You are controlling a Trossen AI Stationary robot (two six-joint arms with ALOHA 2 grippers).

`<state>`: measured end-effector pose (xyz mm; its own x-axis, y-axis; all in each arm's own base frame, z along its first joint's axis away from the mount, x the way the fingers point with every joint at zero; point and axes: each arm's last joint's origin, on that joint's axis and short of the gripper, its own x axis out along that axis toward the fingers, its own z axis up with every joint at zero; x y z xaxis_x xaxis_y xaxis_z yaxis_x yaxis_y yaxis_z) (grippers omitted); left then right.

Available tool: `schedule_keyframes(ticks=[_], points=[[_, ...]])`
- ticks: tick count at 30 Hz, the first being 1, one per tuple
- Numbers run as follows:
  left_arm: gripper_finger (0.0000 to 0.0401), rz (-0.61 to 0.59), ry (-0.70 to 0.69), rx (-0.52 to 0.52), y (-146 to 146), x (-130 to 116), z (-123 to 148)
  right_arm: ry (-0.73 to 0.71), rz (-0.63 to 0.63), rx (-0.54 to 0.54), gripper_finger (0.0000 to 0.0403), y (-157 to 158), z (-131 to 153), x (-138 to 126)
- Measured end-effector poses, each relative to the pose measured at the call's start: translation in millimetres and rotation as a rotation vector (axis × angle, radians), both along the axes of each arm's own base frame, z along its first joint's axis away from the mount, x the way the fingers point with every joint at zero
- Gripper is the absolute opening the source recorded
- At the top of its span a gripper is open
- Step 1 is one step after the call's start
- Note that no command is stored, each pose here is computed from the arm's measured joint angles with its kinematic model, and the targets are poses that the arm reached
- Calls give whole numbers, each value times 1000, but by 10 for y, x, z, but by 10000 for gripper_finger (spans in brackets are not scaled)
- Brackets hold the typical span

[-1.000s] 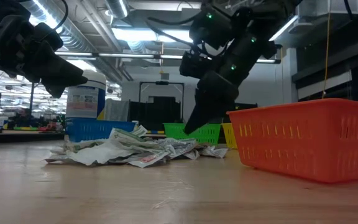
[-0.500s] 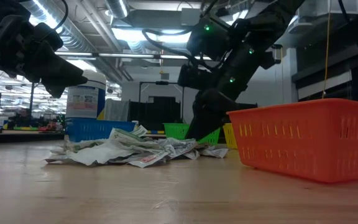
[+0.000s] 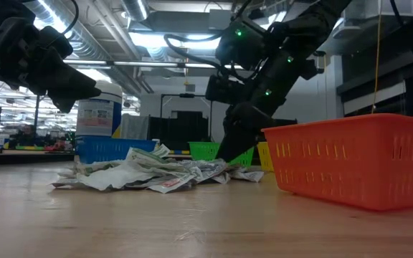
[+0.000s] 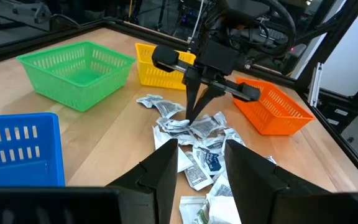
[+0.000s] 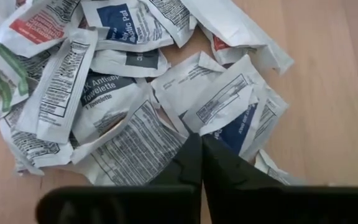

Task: Pick & Place First Aid Supplies
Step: Put the white alcohol pad into the blue bin

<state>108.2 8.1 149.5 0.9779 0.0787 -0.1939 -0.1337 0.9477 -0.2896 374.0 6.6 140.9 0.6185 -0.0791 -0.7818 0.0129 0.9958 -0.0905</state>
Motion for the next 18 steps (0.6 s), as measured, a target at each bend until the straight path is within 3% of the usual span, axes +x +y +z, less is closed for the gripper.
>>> schedule_keyframes(ticks=[10, 18], points=[[127, 0, 0, 0, 0, 0, 0, -21, -13, 11, 7, -3, 162, 105], [127, 0, 0, 0, 0, 0, 0, -88, 57, -63, 5, -67, 453, 279]])
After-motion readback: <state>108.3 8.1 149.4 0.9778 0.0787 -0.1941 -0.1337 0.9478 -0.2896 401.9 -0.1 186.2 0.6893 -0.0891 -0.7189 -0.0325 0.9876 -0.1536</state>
